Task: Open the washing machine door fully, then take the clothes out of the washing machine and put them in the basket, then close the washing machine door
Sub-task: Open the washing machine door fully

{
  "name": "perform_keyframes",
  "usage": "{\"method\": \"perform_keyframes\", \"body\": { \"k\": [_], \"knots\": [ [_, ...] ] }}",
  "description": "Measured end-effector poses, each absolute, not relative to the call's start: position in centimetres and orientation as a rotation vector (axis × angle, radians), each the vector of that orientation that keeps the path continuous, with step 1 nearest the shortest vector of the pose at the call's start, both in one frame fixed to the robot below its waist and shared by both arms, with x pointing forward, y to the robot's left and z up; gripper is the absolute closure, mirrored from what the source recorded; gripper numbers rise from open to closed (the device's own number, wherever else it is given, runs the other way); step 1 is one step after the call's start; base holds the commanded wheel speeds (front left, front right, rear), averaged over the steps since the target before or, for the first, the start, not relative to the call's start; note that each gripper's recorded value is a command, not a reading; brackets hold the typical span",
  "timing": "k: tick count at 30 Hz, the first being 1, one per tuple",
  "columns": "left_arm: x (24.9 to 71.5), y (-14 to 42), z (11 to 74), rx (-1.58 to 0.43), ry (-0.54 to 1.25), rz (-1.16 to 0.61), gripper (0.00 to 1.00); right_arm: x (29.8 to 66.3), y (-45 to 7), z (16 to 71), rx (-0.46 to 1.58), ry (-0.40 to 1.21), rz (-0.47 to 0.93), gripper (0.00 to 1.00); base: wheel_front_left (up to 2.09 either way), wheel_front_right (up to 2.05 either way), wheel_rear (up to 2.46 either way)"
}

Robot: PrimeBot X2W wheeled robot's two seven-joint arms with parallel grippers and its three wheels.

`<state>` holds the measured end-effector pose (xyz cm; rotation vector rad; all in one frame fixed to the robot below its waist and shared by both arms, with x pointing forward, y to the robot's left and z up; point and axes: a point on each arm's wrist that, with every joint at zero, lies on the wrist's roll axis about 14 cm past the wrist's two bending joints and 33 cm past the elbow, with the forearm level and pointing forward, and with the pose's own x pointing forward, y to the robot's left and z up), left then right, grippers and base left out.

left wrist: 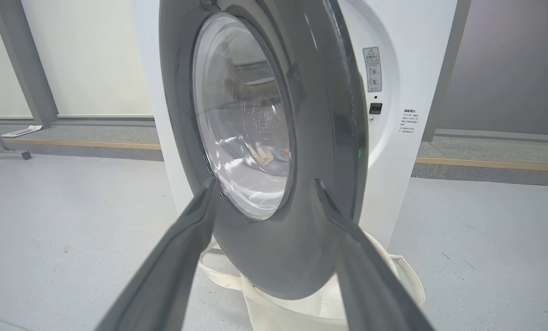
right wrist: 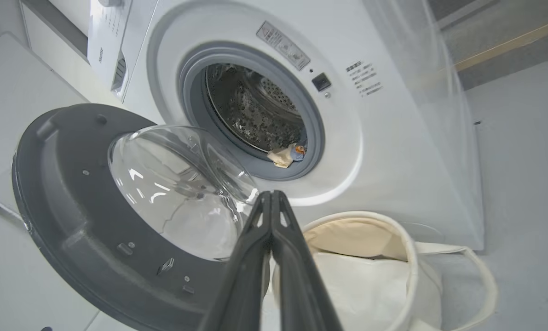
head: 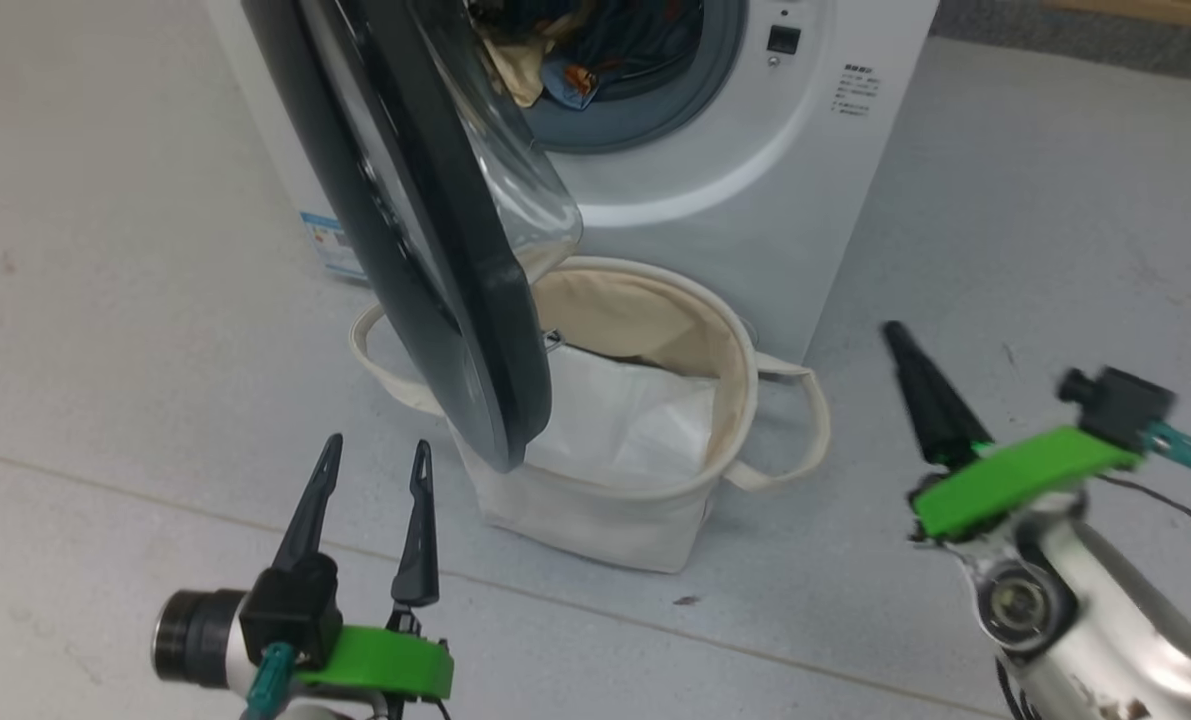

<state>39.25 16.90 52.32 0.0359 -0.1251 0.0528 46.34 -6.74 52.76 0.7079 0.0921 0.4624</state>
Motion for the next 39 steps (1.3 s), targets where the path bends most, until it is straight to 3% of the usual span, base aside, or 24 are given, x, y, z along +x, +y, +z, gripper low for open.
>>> {"method": "perform_keyframes", "body": {
  "k": [1,9,16,39],
  "knots": [
    [39.1,16.8,52.4,0.035,-0.128,0.051,0.00,46.3,-7.8,52.8,0.691,0.067,0.430,0.00,0.00,0.00,0.00],
    [38.8,16.0,52.2,0.029,-0.122,0.025,0.00,42.0,-9.1,49.1,0.586,0.071,0.326,0.00,0.00,0.00,0.00],
    [38.8,15.9,51.7,0.029,-0.106,0.019,0.00,41.6,-8.5,51.3,0.511,-0.029,0.322,0.00,0.00,0.00,0.00],
    [38.7,15.7,51.3,0.041,-0.095,0.005,0.00,40.4,-8.3,51.6,0.442,-0.058,0.316,0.00,0.00,0.00,0.00]
  ]
}}
